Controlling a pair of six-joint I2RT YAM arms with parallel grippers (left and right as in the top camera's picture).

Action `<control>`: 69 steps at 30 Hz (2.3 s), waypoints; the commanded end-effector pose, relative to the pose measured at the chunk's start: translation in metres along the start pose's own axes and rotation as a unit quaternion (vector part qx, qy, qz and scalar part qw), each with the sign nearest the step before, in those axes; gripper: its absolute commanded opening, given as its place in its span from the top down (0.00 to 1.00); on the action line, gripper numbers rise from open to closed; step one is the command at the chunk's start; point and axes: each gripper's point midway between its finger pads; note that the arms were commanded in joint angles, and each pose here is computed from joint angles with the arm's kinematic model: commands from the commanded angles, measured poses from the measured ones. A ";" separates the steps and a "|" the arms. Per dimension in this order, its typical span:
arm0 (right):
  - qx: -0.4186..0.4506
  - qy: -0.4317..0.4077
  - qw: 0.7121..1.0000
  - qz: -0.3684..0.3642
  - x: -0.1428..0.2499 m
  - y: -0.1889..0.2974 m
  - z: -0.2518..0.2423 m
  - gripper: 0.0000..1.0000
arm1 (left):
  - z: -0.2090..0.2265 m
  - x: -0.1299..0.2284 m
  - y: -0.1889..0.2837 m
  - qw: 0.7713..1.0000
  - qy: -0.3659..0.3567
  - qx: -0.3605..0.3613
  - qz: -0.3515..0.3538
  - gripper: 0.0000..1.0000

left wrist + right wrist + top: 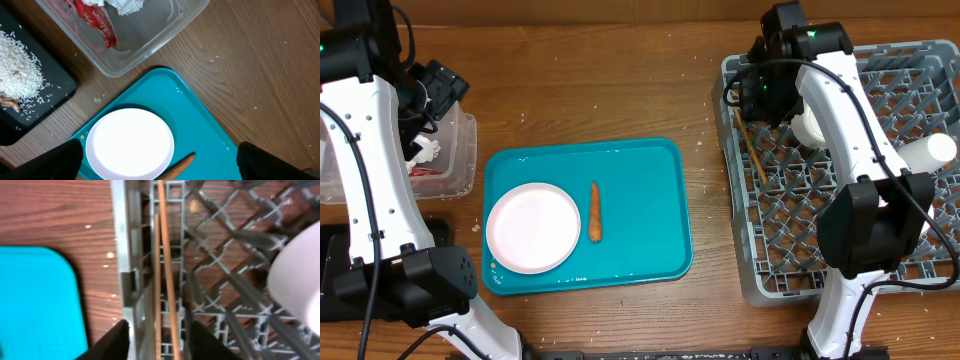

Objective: Sort waste into correct bins and load items into the dishwasher
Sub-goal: 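Carry the chopsticks right into the grey rack, then move the left gripper to the carrot on the tray and grasp it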

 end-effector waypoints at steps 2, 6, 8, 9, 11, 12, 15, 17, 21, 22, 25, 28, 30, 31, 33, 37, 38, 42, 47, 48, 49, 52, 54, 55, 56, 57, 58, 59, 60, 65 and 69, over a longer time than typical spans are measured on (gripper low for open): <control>-0.046 -0.017 0.999 0.020 0.010 0.015 0.016 0.44 | 0.000 0.001 -0.002 1.000 -0.012 -0.007 0.000 0.00; -0.188 -0.010 0.981 0.039 0.018 0.063 0.067 0.42 | 0.000 0.001 -0.002 1.000 -0.011 -0.006 -0.001 0.00; -0.270 0.001 0.961 0.051 0.024 0.086 0.095 0.37 | -0.001 0.001 -0.002 1.000 -0.011 -0.006 -0.001 0.00; -0.305 0.007 0.951 0.060 0.028 0.094 0.108 0.27 | -0.001 0.001 -0.002 1.000 -0.011 -0.006 -0.001 0.00; -0.348 0.023 0.934 0.075 0.037 0.104 0.130 0.09 | -0.001 0.001 -0.002 1.000 -0.011 -0.006 -0.001 0.00; -0.349 0.032 0.934 0.075 0.039 0.103 0.137 0.07 | -0.001 0.001 -0.002 1.000 -0.011 -0.006 -0.001 0.00; -0.343 0.069 0.934 0.075 0.053 0.100 0.162 0.02 | 0.000 0.000 -0.002 1.000 -0.012 -0.007 -0.002 0.00; -0.305 0.063 0.948 0.069 0.055 0.090 0.164 0.00 | 0.000 0.001 -0.002 1.000 -0.012 -0.008 0.000 0.00; -0.264 0.025 0.962 0.061 0.050 0.082 0.158 0.00 | -0.012 0.016 -0.001 0.998 -0.029 0.031 0.036 0.00; -0.264 0.024 0.962 0.062 0.050 0.082 0.158 0.00 | -0.025 0.023 0.001 0.995 -0.059 0.065 0.052 0.00; -0.265 0.030 0.961 0.067 0.055 0.082 0.163 0.00 | -0.043 0.036 0.003 0.987 -0.117 0.090 0.061 0.00; -0.270 0.048 0.959 0.065 0.062 0.082 0.176 0.00 | -0.045 0.036 0.001 0.988 -0.138 0.057 0.041 0.00; -0.275 0.067 0.957 0.063 0.068 0.080 0.190 0.00 | -0.046 0.036 0.001 0.988 -0.148 0.043 0.032 0.00; -0.277 0.080 0.956 0.058 0.071 0.078 0.200 0.00 | -0.049 0.038 0.001 0.987 -0.152 0.044 0.033 0.00; -0.264 0.076 0.960 0.046 0.069 0.073 0.203 0.00 | -0.055 0.045 0.001 0.985 -0.159 0.053 0.042 0.00; -0.197 -0.004 0.980 0.013 0.045 0.063 0.175 0.00 | -0.081 0.086 0.005 0.957 -0.264 0.089 0.085 0.22; -0.186 -0.014 0.982 0.007 0.039 0.061 0.165 0.00 | -0.082 0.096 0.006 0.952 -0.279 0.085 0.096 0.22; -0.171 -0.063 0.983 0.001 0.017 0.062 0.124 0.00 | -0.103 0.142 0.002 0.910 -0.375 0.111 0.140 0.07; -0.203 -0.127 0.971 0.021 0.001 0.070 0.085 0.00 | -0.094 0.195 -0.027 0.877 -0.425 0.066 0.215 0.00; -0.214 -0.141 0.966 0.024 -0.003 0.073 0.076 0.00 | -0.090 0.205 -0.033 0.872 -0.428 0.056 0.232 0.00; -0.218 -0.146 0.964 0.025 -0.005 0.074 0.072 0.00 | -0.084 0.212 -0.039 0.867 -0.430 0.047 0.248 0.00; -0.225 -0.170 0.959 0.019 -0.014 0.077 0.054 0.00 | -0.074 0.231 -0.059 0.856 -0.434 0.030 0.277 0.01; -0.225 -0.183 0.957 0.013 -0.020 0.078 0.043 0.00 | -0.075 0.241 -0.073 0.851 -0.440 0.032 0.284 0.02; -0.227 -0.188 0.955 0.012 -0.021 0.079 0.039 0.00 | -0.077 0.246 -0.078 0.849 -0.445 0.035 0.283 0.03; -0.227 -0.194 0.954 0.010 -0.024 0.080 0.033 0.00 | -0.085 0.260 -0.093 0.841 -0.464 0.045 0.275 0.03; -0.226 -0.195 0.954 0.010 -0.024 0.080 0.033 0.00 | -0.090 0.266 -0.099 0.837 -0.474 0.049 0.268 0.04; -0.226 -0.195 0.954 0.012 -0.023 0.080 0.033 0.00 | -0.096 0.275 -0.110 0.836 -0.484 0.048 0.254 0.05; -0.224 -0.196 0.954 0.015 -0.021 0.079 0.032 0.00 | -0.098 0.281 -0.122 0.841 -0.484 0.034 0.237 0.05; -0.223 -0.197 0.955 0.017 -0.020 0.079 0.032 0.00 | -0.097 0.283 -0.127 0.844 -0.484 0.026 0.230 0.06; -0.220 -0.198 0.955 0.023 -0.017 0.079 0.031 0.00 | -0.085 0.293 -0.152 0.860 -0.460 -0.002 0.220 0.09; -0.220 -0.197 0.955 0.023 -0.017 0.078 0.031 0.00 | -0.082 0.276 -0.162 0.866 -0.464 -0.027 0.184 0.09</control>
Point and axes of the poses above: each gripper's point midway between its finger pads, its own y axis back along the fingers, its own z axis along the line the jaws close on, x = y × z, and after that the axes turned 11 degrees about -y, right-handed
